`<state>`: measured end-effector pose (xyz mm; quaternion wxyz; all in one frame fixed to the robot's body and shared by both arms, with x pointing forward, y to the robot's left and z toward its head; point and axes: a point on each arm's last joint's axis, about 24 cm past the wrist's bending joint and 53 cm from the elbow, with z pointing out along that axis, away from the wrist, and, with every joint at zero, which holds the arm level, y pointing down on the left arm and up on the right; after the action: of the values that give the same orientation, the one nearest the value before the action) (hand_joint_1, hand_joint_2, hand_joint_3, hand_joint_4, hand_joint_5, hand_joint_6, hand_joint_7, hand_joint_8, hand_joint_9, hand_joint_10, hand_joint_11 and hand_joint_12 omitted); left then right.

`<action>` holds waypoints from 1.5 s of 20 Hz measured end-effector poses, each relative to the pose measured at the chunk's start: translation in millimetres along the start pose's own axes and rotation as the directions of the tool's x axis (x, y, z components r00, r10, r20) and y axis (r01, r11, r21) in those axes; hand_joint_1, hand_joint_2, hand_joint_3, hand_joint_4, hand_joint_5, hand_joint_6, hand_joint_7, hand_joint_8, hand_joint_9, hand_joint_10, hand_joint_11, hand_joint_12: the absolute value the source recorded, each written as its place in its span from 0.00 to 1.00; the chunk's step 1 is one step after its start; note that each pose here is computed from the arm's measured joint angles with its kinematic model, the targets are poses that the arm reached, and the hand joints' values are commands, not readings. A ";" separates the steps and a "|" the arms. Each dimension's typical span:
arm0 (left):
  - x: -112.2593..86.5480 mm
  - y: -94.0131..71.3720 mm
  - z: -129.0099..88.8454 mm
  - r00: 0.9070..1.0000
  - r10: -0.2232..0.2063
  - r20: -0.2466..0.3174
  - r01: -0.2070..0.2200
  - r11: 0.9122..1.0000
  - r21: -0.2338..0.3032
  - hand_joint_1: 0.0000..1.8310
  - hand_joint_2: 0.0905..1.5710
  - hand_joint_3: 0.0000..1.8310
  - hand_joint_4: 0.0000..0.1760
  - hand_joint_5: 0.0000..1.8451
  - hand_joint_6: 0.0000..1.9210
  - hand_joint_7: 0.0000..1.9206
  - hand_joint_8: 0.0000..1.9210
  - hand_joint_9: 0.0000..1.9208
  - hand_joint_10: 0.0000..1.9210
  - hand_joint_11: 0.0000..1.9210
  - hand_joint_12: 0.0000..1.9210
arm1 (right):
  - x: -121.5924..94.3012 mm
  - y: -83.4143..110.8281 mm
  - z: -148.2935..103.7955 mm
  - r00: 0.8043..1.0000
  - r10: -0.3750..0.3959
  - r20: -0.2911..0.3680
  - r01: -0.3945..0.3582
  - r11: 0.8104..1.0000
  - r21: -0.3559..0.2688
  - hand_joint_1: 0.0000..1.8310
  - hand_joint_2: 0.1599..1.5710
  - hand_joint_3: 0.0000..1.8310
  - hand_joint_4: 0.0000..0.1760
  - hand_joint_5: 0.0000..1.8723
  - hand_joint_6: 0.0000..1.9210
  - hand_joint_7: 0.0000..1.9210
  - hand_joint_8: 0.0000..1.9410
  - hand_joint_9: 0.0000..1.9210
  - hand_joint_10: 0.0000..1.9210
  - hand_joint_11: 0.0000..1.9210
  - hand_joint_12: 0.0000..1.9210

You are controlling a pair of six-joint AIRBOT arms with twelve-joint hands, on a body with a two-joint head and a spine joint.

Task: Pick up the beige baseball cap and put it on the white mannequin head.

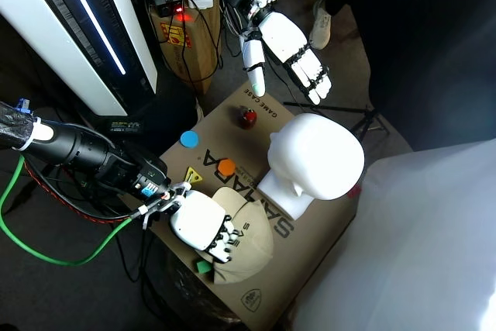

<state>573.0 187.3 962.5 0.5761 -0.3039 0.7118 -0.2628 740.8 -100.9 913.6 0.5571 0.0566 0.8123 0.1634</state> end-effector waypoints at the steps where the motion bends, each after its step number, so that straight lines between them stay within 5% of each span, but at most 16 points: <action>1: 0.7 1.8 -1.3 1.000 0.000 -0.003 0.000 1.000 -0.002 0.00 0.71 0.00 0.00 0.02 0.00 0.00 0.00 0.00 0.00 0.00 0.01 | -3.2 -0.9 0.0 1.000 0.015 0.014 -0.015 1.000 0.004 0.69 0.67 0.00 0.00 0.48 0.51 0.57 0.51 0.45 0.57 0.26 0.82; 10: -2.2 4.0 -2.0 1.000 -0.002 0.008 0.002 1.000 -0.007 0.00 0.71 0.00 0.00 0.03 0.00 0.00 0.00 0.00 0.00 0.03 0.03 | -42.5 -5.3 2.6 0.985 0.051 0.164 -0.056 0.998 0.026 0.69 0.67 0.00 0.00 0.49 0.47 0.56 0.54 0.45 0.58 0.27 0.82; 12: -2.7 3.8 -2.0 1.000 -0.003 0.010 0.003 1.000 -0.006 0.00 0.71 0.00 0.00 0.02 0.00 0.00 0.00 0.00 0.00 0.02 0.03 | -63.0 -2.7 3.0 0.971 0.052 0.232 -0.059 0.998 0.023 0.69 0.67 0.00 0.00 0.49 0.47 0.56 0.54 0.45 0.57 0.26 0.81; 16: -4.1 3.5 -2.0 1.000 -0.003 0.016 0.003 1.000 -0.005 0.00 0.71 0.00 0.00 0.02 0.00 0.01 0.00 0.01 0.00 0.02 0.04 | -117.2 6.3 -3.7 0.913 0.065 0.404 -0.075 0.997 0.009 0.69 0.67 0.00 0.00 0.49 0.48 0.56 0.54 0.44 0.57 0.26 0.82; 18: -5.2 3.6 -2.1 1.000 -0.007 0.021 0.007 1.000 -0.004 0.00 0.71 0.00 0.00 0.02 0.00 0.00 0.00 0.00 0.00 0.00 0.03 | -138.3 16.9 -11.6 0.876 0.037 0.481 -0.033 0.999 -0.018 0.68 0.68 0.00 0.00 0.49 0.48 0.55 0.54 0.44 0.57 0.26 0.82; 22: -9.7 6.4 3.2 0.999 -0.018 0.039 0.018 1.000 0.004 0.00 0.71 0.00 0.00 0.02 0.00 0.00 0.00 0.00 0.00 0.01 0.04 | -192.7 51.1 -36.5 0.754 0.041 0.655 0.031 0.995 -0.097 0.69 0.67 0.00 0.00 0.49 0.48 0.56 0.54 0.44 0.56 0.28 0.81; 24: -11.9 7.3 5.4 0.999 -0.018 0.046 0.018 1.000 0.001 0.00 0.71 0.00 0.00 0.02 0.00 0.00 0.00 0.01 0.00 0.00 0.09 | -209.3 61.4 -44.7 0.713 0.056 0.699 0.040 0.992 -0.121 0.69 0.67 0.00 0.00 0.48 0.49 0.56 0.53 0.44 0.56 0.28 0.81; 25: -13.2 5.0 7.2 0.998 -0.021 0.052 0.021 1.000 0.006 0.00 0.71 0.00 0.00 0.02 0.00 0.01 0.00 0.01 0.00 0.00 0.12 | -231.1 75.2 -55.3 0.660 0.094 0.745 0.041 0.986 -0.161 0.69 0.68 0.00 0.00 0.48 0.49 0.56 0.54 0.44 0.56 0.28 0.82; 27: -12.3 3.6 7.3 0.999 -0.020 0.047 0.019 1.000 0.012 0.00 0.71 0.00 0.00 0.02 0.00 0.01 0.00 0.01 0.00 0.00 0.12 | -246.5 84.6 -64.2 0.617 0.110 0.779 0.053 0.982 -0.180 0.69 0.68 0.00 0.00 0.48 0.49 0.56 0.54 0.44 0.56 0.28 0.82; 29: -12.1 4.8 7.2 0.999 -0.020 0.046 0.020 1.000 0.007 0.00 0.71 0.00 0.00 0.02 0.00 0.00 0.00 0.00 0.00 0.00 0.08 | -274.1 106.2 -85.9 0.526 0.162 0.835 0.083 0.967 -0.240 0.69 0.68 0.00 0.00 0.48 0.49 0.56 0.54 0.44 0.56 0.27 0.82; 30: -12.1 4.9 7.2 0.999 -0.020 0.047 0.020 1.000 0.007 0.00 0.71 0.00 0.00 0.02 0.00 0.00 0.00 0.00 0.00 0.00 0.08 | -280.6 111.3 -91.5 0.505 0.191 0.842 0.076 0.962 -0.264 0.69 0.68 0.00 0.00 0.48 0.49 0.56 0.54 0.43 0.56 0.25 0.82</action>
<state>581.2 199.4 965.5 0.5908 -0.3154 0.6943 -0.2636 750.9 -91.7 1228.7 0.8827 0.0818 0.3956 0.2399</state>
